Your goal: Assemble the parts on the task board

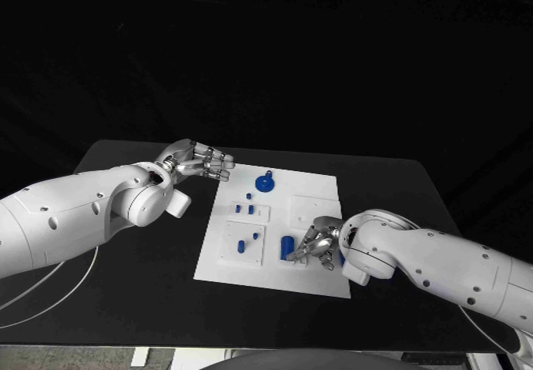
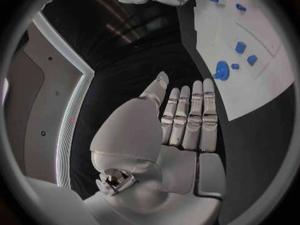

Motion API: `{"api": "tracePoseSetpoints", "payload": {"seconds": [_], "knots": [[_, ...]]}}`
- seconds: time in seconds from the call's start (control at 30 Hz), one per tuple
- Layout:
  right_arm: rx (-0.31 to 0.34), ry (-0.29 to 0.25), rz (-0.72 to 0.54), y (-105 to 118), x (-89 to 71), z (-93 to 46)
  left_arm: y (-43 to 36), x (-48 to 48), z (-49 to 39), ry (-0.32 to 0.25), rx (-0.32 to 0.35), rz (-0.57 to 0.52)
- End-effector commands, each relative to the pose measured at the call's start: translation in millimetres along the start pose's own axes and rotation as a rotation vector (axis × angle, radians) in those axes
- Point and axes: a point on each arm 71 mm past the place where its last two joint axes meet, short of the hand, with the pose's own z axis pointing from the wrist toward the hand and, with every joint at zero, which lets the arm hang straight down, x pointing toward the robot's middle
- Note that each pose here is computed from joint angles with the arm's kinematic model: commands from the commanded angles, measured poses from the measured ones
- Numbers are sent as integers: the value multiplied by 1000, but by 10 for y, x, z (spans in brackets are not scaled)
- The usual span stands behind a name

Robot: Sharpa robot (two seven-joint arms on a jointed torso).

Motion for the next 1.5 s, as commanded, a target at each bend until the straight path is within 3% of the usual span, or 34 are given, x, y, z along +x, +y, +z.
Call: {"api": "tracePoseSetpoints", "payload": {"seconds": [0.03, 0.97, 1.33, 1.5], "knots": [[19, -12, -33, -11, -1, 9, -14, 18, 3, 14, 8, -7], [41, -54, -9, -37, -25, 54, -12, 9, -4, 11, 8, -7], [-19, -41, 34, -41, -37, 13, -10, 3, -6, 10, 8, -7], [-47, -77, 55, -76, -188, -77, -11, 0, -8, 7, 9, -6]]}}
